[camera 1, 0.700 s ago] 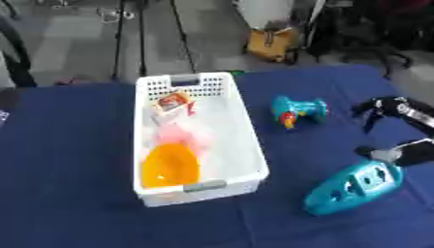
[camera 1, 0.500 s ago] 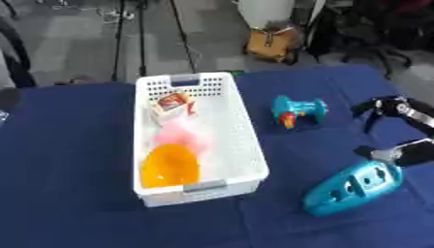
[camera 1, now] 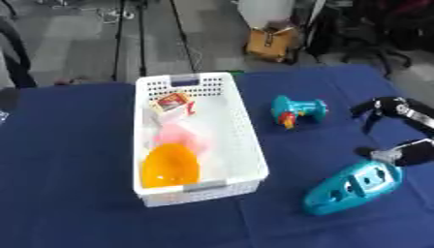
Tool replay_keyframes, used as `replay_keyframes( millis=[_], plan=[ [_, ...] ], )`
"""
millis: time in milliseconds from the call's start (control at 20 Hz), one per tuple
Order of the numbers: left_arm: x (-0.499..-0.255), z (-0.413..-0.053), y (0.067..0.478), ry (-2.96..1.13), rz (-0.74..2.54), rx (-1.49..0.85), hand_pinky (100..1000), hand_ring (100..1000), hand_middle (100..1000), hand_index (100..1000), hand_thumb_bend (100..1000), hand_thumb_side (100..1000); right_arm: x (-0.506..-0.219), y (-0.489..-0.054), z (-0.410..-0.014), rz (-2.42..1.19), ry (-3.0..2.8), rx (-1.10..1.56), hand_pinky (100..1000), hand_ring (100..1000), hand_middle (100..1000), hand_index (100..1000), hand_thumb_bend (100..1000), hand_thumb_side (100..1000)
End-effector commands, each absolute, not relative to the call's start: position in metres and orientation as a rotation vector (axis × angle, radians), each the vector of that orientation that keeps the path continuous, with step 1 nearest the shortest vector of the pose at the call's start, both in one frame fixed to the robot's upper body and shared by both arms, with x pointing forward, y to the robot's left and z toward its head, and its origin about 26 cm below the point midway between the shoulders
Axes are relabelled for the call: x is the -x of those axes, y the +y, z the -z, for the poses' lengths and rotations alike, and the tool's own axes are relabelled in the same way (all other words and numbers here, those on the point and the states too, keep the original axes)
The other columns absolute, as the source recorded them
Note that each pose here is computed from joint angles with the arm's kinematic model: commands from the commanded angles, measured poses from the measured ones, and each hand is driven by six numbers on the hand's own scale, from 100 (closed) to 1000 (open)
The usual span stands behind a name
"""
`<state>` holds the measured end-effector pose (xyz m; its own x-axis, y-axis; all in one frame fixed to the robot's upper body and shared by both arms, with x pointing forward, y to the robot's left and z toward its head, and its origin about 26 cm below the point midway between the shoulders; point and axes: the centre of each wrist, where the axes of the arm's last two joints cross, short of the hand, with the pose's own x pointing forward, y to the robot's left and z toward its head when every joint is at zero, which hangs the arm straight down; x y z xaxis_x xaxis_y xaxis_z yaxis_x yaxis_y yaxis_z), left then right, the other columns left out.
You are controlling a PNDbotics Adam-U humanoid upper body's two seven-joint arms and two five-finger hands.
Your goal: Pick up objects on the table and place them in the box.
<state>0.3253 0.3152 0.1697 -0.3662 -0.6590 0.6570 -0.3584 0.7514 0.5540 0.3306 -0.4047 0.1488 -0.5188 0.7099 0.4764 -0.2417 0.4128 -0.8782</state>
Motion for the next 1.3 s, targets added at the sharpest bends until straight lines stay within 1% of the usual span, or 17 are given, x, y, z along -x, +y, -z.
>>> replay_keyframes(
  millis=[50, 200, 250, 600, 650, 800, 850, 1300],
  plan=[
    [-0.324, -0.180, 0.318, -2.010, 0.423, -0.797, 506, 667, 734, 830, 725, 723, -0.330, -0.410, -0.166, -1.312, -1.726, 0.448, 684, 570, 724, 858, 463, 256],
    [-0.323, -0.179, 0.318, -2.008, 0.426, -0.797, 506, 667, 734, 830, 725, 723, -0.331, -0.410, -0.168, -1.328, -1.720, 0.449, 685, 572, 725, 858, 465, 256],
    [-0.323, -0.179, 0.318, -2.007, 0.428, -0.797, 506, 668, 734, 830, 725, 723, -0.332, -0.410, -0.169, -1.346, -1.711, 0.453, 695, 595, 734, 848, 493, 278],
    [-0.324, -0.178, 0.318, -1.999, 0.438, -0.792, 507, 670, 737, 831, 720, 730, -0.335, -0.405, -0.172, -1.498, -1.634, 0.484, 707, 624, 744, 841, 502, 278],
    [-0.324, -0.178, 0.318, -1.999, 0.440, -0.791, 507, 671, 737, 832, 718, 732, -0.335, -0.404, -0.172, -1.520, -1.622, 0.484, 717, 656, 753, 836, 506, 277],
    [-0.324, -0.178, 0.317, -1.999, 0.444, -0.788, 507, 671, 737, 832, 719, 733, -0.337, -0.400, -0.171, -1.609, -1.569, 0.485, 722, 679, 758, 834, 506, 277],
    [-0.324, -0.178, 0.317, -1.999, 0.445, -0.787, 507, 672, 738, 832, 718, 734, -0.338, -0.399, -0.171, -1.639, -1.550, 0.491, 730, 711, 766, 830, 508, 275],
    [-0.325, -0.178, 0.316, -2.001, 0.450, -0.781, 508, 672, 738, 832, 715, 734, -0.349, -0.400, -0.152, -1.763, -1.424, 0.511, 739, 752, 776, 825, 509, 276]
  ],
)
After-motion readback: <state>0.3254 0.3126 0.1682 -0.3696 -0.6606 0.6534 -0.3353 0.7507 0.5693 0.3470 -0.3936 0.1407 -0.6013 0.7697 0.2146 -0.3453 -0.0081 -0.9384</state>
